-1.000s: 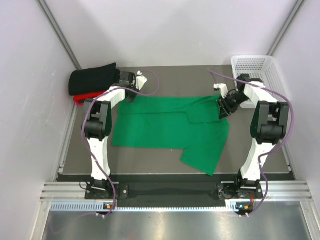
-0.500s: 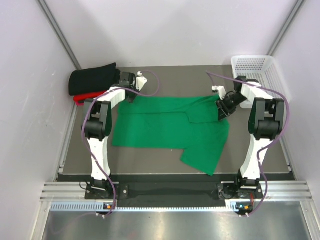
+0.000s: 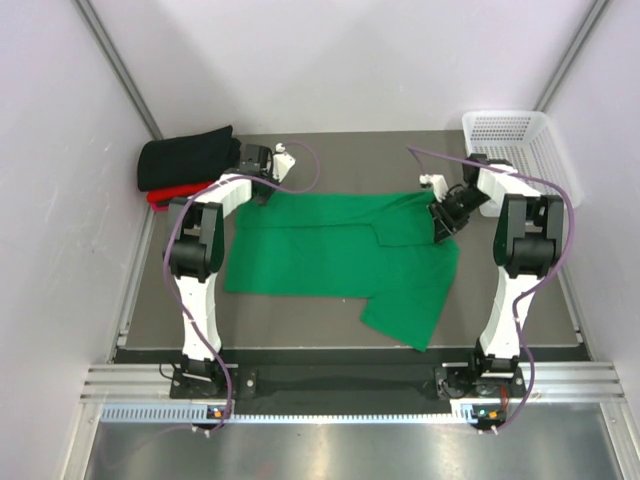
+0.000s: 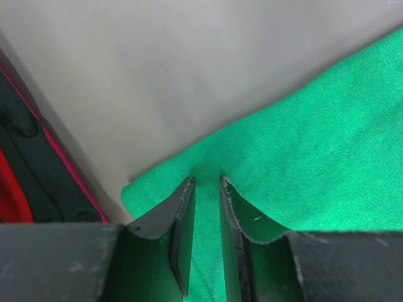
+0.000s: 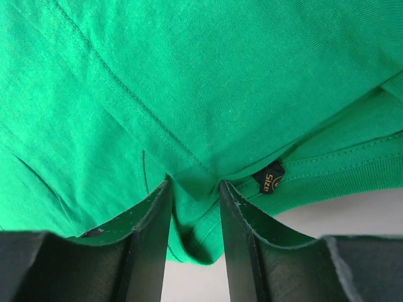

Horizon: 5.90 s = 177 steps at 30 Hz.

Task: Fold and stack the t-shirts
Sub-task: Fold the tshirt

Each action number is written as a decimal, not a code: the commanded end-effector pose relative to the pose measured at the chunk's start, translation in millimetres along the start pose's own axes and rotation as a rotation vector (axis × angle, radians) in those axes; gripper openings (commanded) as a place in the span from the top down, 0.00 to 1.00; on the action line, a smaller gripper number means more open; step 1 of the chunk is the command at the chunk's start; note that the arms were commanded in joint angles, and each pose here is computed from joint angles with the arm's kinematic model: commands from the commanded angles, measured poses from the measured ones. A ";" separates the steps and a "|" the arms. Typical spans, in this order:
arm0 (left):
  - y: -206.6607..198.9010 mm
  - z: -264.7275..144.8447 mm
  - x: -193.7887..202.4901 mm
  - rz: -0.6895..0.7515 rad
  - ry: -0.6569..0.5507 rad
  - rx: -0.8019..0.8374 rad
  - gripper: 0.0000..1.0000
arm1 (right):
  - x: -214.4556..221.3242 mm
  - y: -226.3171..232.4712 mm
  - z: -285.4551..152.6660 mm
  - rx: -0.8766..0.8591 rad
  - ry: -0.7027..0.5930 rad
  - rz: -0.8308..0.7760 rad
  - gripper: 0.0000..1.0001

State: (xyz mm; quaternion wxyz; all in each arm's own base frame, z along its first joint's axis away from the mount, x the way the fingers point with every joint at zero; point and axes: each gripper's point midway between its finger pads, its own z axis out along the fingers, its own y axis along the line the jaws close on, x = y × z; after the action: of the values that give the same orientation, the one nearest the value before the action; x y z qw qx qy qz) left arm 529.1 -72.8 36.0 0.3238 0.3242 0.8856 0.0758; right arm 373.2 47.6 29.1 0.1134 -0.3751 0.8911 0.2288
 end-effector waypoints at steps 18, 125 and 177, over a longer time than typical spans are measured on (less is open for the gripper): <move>8.6 -6.7 -18.1 0.002 -0.055 -0.027 0.73 | -14.9 -1.6 -23.0 0.129 -0.019 -0.073 0.87; 5.3 -1.1 -22.0 -0.001 -0.059 -0.024 0.74 | -24.1 3.5 -24.4 0.452 0.069 -0.258 0.85; 5.0 -1.1 -20.1 0.002 -0.056 -0.026 0.74 | -18.1 2.4 -4.2 0.442 0.133 -0.285 0.89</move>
State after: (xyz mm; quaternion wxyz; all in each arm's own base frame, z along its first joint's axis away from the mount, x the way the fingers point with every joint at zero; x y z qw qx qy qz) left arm 530.5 -76.0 36.4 0.3266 0.3256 0.8840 0.0766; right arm 373.2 54.3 27.4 0.1369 -0.4784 0.8674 -0.0032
